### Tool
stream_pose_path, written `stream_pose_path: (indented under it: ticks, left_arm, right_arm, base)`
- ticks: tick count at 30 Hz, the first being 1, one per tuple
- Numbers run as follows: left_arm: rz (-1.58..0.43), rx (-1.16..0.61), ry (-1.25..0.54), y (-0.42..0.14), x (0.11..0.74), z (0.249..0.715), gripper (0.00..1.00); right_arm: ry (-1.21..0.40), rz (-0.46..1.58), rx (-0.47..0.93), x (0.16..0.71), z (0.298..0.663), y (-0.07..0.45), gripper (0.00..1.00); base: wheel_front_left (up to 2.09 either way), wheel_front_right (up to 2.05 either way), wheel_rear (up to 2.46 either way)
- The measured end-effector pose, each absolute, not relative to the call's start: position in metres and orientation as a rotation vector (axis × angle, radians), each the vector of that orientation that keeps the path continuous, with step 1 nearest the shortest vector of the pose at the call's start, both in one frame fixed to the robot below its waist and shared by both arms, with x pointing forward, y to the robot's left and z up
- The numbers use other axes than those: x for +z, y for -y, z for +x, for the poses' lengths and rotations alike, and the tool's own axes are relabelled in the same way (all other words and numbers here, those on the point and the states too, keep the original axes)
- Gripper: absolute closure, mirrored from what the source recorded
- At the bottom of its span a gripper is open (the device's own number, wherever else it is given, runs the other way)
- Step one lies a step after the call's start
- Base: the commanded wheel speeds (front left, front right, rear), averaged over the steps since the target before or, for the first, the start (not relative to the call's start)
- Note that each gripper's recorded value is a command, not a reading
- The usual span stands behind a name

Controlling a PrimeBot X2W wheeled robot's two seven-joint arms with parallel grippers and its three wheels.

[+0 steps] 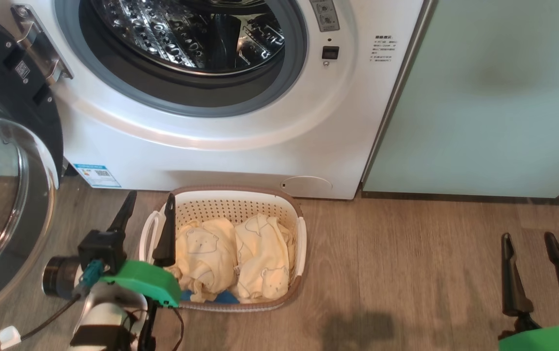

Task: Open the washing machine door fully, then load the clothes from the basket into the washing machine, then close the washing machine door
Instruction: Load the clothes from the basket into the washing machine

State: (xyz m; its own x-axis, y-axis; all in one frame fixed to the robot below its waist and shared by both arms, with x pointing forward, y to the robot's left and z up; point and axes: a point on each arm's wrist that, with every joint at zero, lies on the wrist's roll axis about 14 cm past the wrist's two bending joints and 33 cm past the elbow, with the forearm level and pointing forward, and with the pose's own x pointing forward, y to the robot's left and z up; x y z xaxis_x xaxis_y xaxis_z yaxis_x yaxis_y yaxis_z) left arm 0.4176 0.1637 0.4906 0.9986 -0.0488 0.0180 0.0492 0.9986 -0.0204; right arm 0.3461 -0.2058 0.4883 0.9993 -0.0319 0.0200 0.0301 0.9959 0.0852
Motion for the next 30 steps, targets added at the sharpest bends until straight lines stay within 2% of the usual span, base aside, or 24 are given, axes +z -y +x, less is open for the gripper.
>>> stream_pose_path:
  ticks: [17, 30]
  left_arm:
    - [-0.051, -0.094, -0.06, -0.153, 0.465, 0.434, 0.0]
    - [-0.091, -0.175, -0.311, -0.137, 0.38, 0.464, 0.0]
  right_arm:
    - [0.003, 0.101, -0.034, 0.481, 0.36, 0.206, 0.0]
    - [-0.05, 0.111, -0.033, 0.458, 0.388, 0.206, 0.0]
  base:
    - [0.0, 0.0, 0.0]
    - [0.0, 0.0, 0.0]
